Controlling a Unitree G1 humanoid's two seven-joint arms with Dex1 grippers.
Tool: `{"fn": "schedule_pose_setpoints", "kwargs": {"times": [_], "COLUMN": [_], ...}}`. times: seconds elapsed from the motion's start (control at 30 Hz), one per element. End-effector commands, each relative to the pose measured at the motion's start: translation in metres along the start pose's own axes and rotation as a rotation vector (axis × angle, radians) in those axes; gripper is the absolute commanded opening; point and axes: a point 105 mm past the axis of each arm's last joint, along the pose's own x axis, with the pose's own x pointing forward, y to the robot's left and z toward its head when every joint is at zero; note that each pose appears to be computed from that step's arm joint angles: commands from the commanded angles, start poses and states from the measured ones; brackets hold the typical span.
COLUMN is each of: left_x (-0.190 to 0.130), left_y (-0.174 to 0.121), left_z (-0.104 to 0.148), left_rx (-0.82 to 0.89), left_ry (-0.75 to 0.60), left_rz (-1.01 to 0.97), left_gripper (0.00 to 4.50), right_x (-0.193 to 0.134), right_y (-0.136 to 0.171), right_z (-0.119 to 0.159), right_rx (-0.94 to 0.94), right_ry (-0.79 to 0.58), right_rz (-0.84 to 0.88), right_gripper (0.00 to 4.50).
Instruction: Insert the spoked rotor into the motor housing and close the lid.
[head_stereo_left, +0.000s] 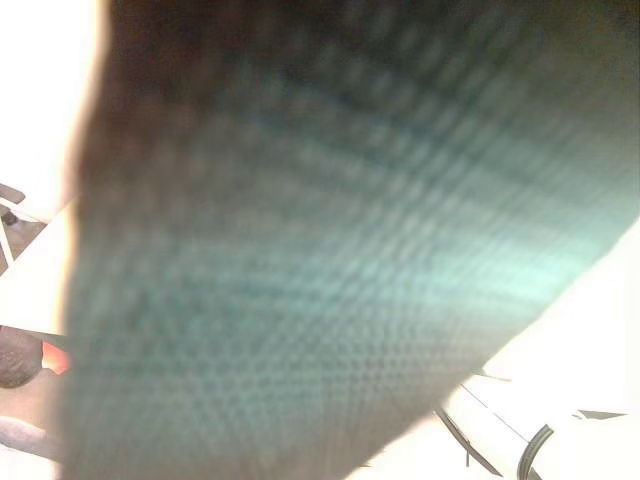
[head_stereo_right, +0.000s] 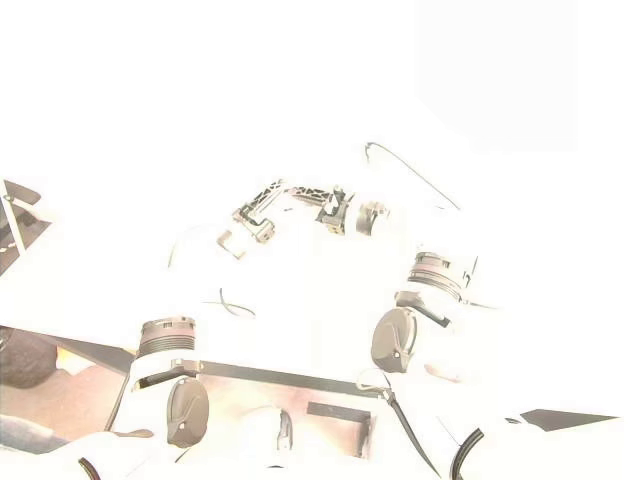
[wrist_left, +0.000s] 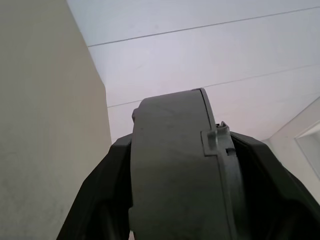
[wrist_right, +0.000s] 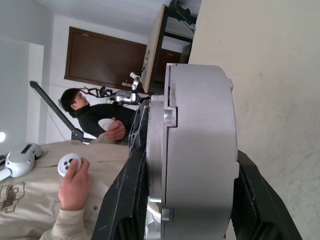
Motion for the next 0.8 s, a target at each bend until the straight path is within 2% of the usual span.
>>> {"fn": "schedule_pose_setpoints", "kwargs": {"times": [0.03, 0.3, 0.53, 0.57, 0.67, 0.8], "left_x": [0.006, 0.005, 0.003, 0.003, 0.001, -0.011], "left_y": [-0.005, 0.001, 0.005, 0.006, 0.010, 0.023], "left_z": [0.002, 0.003, 0.006, 0.007, 0.010, 0.033], "left_rx": [0.028, 0.036, 0.049, 0.052, 0.066, 0.129], "left_ry": [0.007, 0.000, -0.022, -0.028, -0.046, -0.164], "left_rz": [0.000, 0.029, 0.056, 0.062, 0.084, 0.175], "left_gripper": [2.31, 2.31, 2.31, 2.31, 2.31, 2.31], "right_x": [-0.001, -0.002, -0.002, -0.002, -0.002, -0.003], "right_y": [0.018, 0.020, 0.008, 0.006, -0.003, -0.019], "right_z": [0.007, 0.006, 0.017, 0.018, 0.022, 0.026], "right_rx": [-0.057, -0.085, -0.128, -0.140, -0.155, -0.188], "right_ry": [-0.029, -0.026, -0.090, -0.099, -0.123, -0.155], "right_rz": [0.048, 0.062, -0.035, -0.058, -0.110, -0.201], "right_gripper": [2.07, 2.07, 4.34, 4.46, 4.46, 4.46]}}
